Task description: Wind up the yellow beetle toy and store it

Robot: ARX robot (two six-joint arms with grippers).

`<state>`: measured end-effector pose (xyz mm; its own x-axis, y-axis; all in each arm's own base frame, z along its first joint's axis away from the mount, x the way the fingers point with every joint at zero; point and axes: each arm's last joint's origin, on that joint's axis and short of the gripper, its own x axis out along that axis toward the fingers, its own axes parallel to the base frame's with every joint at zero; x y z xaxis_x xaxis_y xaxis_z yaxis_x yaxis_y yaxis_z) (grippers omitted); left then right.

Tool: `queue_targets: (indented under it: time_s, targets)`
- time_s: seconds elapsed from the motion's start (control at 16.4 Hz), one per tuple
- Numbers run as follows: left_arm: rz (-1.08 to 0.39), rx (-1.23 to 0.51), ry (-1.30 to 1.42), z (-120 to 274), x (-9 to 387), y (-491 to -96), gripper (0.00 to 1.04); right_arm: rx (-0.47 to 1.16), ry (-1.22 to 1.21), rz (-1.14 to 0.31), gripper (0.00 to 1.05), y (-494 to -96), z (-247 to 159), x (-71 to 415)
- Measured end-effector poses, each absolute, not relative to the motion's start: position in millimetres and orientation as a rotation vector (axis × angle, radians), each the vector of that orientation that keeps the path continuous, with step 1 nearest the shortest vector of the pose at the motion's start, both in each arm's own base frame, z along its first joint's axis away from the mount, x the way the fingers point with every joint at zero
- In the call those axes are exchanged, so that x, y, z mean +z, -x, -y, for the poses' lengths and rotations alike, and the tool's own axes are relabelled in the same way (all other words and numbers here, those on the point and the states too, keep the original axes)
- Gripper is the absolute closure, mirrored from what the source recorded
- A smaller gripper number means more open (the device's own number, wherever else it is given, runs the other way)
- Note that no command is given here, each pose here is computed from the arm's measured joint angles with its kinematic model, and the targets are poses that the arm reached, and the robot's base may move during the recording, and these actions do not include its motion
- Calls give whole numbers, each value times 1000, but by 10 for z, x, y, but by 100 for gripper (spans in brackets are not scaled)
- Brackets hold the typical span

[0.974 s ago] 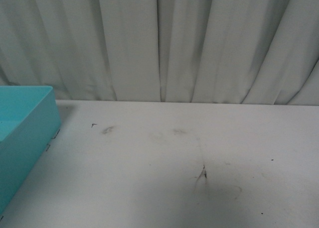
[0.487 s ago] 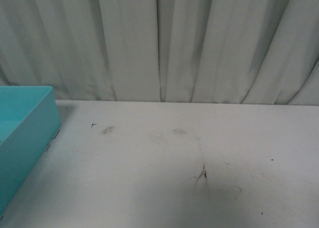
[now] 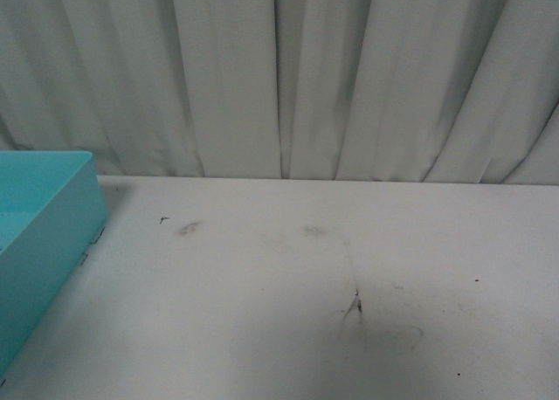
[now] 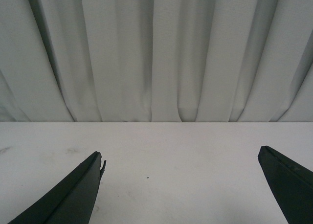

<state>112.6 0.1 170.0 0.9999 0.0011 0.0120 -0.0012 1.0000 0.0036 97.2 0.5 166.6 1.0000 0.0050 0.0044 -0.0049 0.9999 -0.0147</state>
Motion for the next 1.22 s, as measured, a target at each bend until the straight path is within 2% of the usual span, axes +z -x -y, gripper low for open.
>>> queue_targets:
  time_s: [0.24, 0.3, 0.37, 0.55, 0.61, 1.04, 1.22]
  targets:
    - [14, 1, -4, -1, 1697, -1078, 103, 5, 15, 4, 6, -972, -5, 1666]
    - [-41, 1, -4, -1, 1636, -1024, 103, 5, 14, 4, 6, -972, -5, 1666]
    - [7, 1, -4, -1, 1670, -973, 103, 5, 15, 4, 6, -972, -5, 1666]
    - [4, 0, -4, 0, 1666, -974, 103, 4, 15, 4, 6, -972, -5, 1666]
    - [1, 1, -3, 0, 1664, -974, 97, 5, 15, 4, 6, -972, -5, 1666]
    - [2, 1, -3, 0, 1664, -974, 6, 5, 15, 4, 6, -972, -5, 1666]
    - [0, 0, -4, 0, 1663, -974, 7, 5, 15, 3, 6, -972, -5, 1665]
